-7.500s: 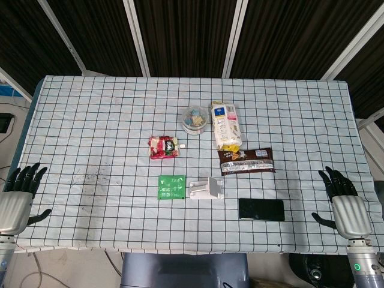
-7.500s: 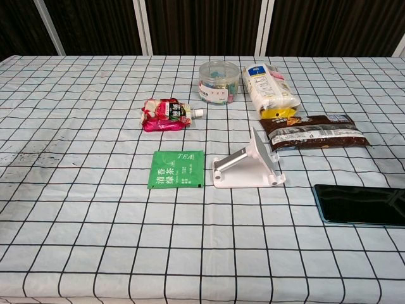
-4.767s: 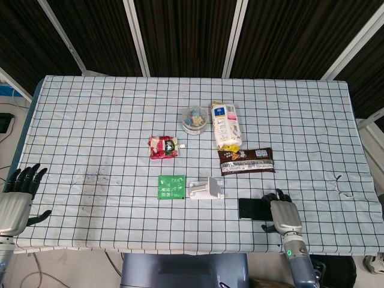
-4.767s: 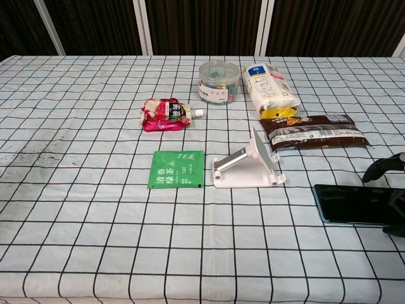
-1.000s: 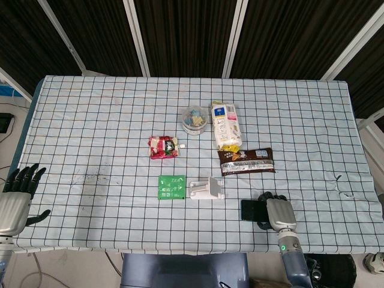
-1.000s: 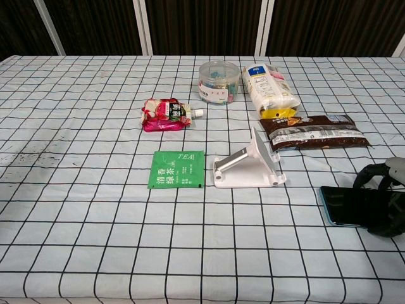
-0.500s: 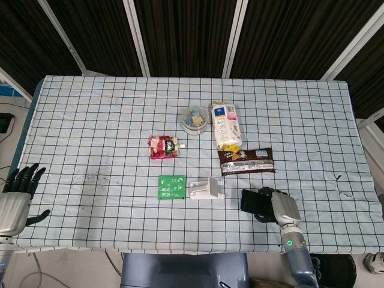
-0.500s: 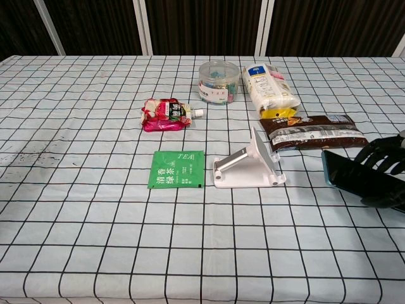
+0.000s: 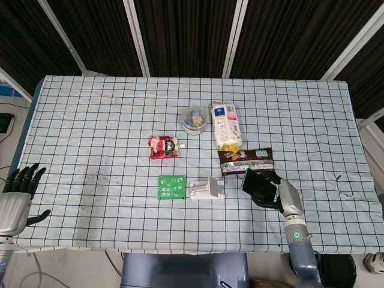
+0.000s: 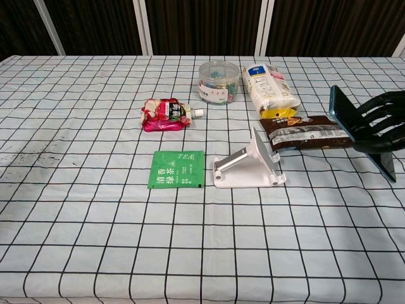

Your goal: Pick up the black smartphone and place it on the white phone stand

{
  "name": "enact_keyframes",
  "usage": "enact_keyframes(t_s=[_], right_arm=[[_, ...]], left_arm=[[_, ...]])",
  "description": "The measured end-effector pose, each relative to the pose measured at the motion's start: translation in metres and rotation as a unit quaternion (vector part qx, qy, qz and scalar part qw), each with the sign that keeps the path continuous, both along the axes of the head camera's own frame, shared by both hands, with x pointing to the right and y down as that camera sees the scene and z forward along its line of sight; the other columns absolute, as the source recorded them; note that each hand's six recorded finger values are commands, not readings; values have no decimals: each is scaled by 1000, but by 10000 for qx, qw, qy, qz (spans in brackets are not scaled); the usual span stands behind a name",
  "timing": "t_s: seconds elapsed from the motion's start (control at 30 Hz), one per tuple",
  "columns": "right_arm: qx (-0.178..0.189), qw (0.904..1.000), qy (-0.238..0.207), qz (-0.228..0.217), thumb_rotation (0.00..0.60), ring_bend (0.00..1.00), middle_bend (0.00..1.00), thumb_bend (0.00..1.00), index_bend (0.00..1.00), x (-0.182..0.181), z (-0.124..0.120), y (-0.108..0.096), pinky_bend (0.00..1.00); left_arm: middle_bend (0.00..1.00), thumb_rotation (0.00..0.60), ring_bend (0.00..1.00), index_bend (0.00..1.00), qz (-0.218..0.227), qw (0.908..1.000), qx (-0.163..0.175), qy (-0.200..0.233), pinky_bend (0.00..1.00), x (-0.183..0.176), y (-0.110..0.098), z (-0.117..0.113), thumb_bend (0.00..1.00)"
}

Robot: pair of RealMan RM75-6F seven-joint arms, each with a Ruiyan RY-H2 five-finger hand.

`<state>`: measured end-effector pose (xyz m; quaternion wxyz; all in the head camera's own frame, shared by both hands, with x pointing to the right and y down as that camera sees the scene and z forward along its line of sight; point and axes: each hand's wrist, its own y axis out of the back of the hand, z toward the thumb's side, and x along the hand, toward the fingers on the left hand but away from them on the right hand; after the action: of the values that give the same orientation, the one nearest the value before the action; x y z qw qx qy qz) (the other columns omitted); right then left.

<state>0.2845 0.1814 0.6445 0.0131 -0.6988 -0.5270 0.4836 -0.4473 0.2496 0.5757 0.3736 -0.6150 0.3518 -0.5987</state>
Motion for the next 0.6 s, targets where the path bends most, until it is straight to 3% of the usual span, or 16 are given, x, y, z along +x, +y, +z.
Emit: enact_keyframes(t_s=[0.13,0.37,0.6], right_arm=[[35,9978,-591,294,600,360,605,395,641,-8,-2,-3,251],[45,9808,-1862,572,600,353,602,392,641,-28,1,-10,250],[287,9704,-2346,499,600,353,602,393,641,-33,8,-20,251]], left_arm=[[0,600,0,0,-12,10000,-10,1,0,0,0,0,0],[0,600,0,0,-25,10000,-38,-18,0,0,-1,3,0],[0,600,0,0,-64,9999,-71,-37,0,0,-2,6,0]])
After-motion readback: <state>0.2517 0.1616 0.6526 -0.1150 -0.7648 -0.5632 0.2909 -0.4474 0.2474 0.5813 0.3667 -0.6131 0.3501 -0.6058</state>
